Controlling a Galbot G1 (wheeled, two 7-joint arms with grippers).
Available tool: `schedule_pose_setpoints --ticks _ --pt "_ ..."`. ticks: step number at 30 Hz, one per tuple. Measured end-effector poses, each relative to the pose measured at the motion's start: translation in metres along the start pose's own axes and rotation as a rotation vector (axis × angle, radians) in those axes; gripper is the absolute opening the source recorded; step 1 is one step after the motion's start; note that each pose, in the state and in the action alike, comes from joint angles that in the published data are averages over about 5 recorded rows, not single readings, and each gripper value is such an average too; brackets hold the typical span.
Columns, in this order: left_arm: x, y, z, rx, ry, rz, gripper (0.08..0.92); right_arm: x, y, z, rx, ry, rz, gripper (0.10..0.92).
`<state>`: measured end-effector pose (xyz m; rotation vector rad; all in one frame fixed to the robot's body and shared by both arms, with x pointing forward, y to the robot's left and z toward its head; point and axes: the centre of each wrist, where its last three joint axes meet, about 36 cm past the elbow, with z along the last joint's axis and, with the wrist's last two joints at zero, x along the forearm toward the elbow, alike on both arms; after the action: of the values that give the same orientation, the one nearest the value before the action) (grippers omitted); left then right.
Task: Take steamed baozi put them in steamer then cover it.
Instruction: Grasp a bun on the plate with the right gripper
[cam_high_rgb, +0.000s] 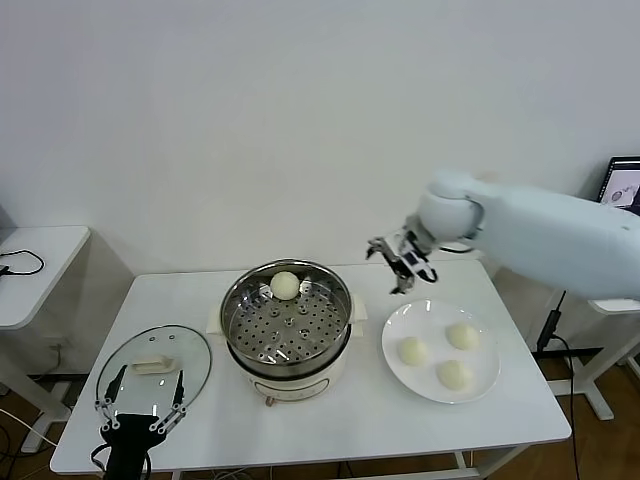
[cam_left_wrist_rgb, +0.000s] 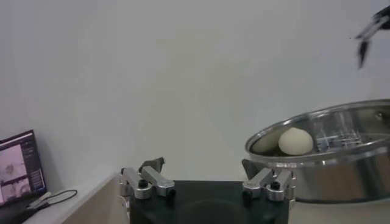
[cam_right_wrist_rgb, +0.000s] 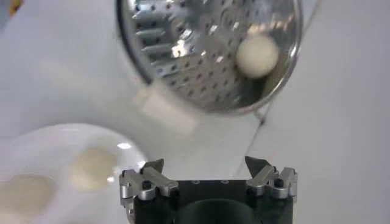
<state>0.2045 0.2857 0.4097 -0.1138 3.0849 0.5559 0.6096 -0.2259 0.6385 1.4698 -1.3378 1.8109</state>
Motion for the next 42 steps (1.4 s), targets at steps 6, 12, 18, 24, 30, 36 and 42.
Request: schedule_pose_setpoints --ticks 6,12,18,24,30,36,42 --pt "-0.001 0.000 0.001 -0.004 0.007 0.004 0.823 -0.020 0.037 0.017 -0.075 0.016 -0.056 0.823" --pt "-0.002 0.003 0.002 -0.012 0.012 -0.001 0.823 -0.042 0.057 0.023 -0.115 0.018 -0.099 0.823" --pt "0.000 0.004 0.004 -0.015 0.024 -0.007 0.823 -0.066 0.069 0.027 -0.142 0.028 -0.127 0.823" --pt "0.002 0.004 0.005 -0.016 0.030 -0.010 0.823 -0.092 0.078 0.032 -0.159 0.041 -0.145 0.823" --pt "0.004 0.006 0.004 -0.020 0.031 -0.013 0.823 -0.117 0.085 0.035 -0.179 0.045 -0.162 0.823" --pt "0.005 0.006 0.003 -0.022 0.032 -0.014 0.823 -0.140 0.090 0.038 -0.204 0.044 -0.178 0.823" --pt "0.004 0.006 0.003 -0.021 0.031 -0.016 0.823 -0.157 0.093 0.039 -0.225 0.047 -0.186 0.793"
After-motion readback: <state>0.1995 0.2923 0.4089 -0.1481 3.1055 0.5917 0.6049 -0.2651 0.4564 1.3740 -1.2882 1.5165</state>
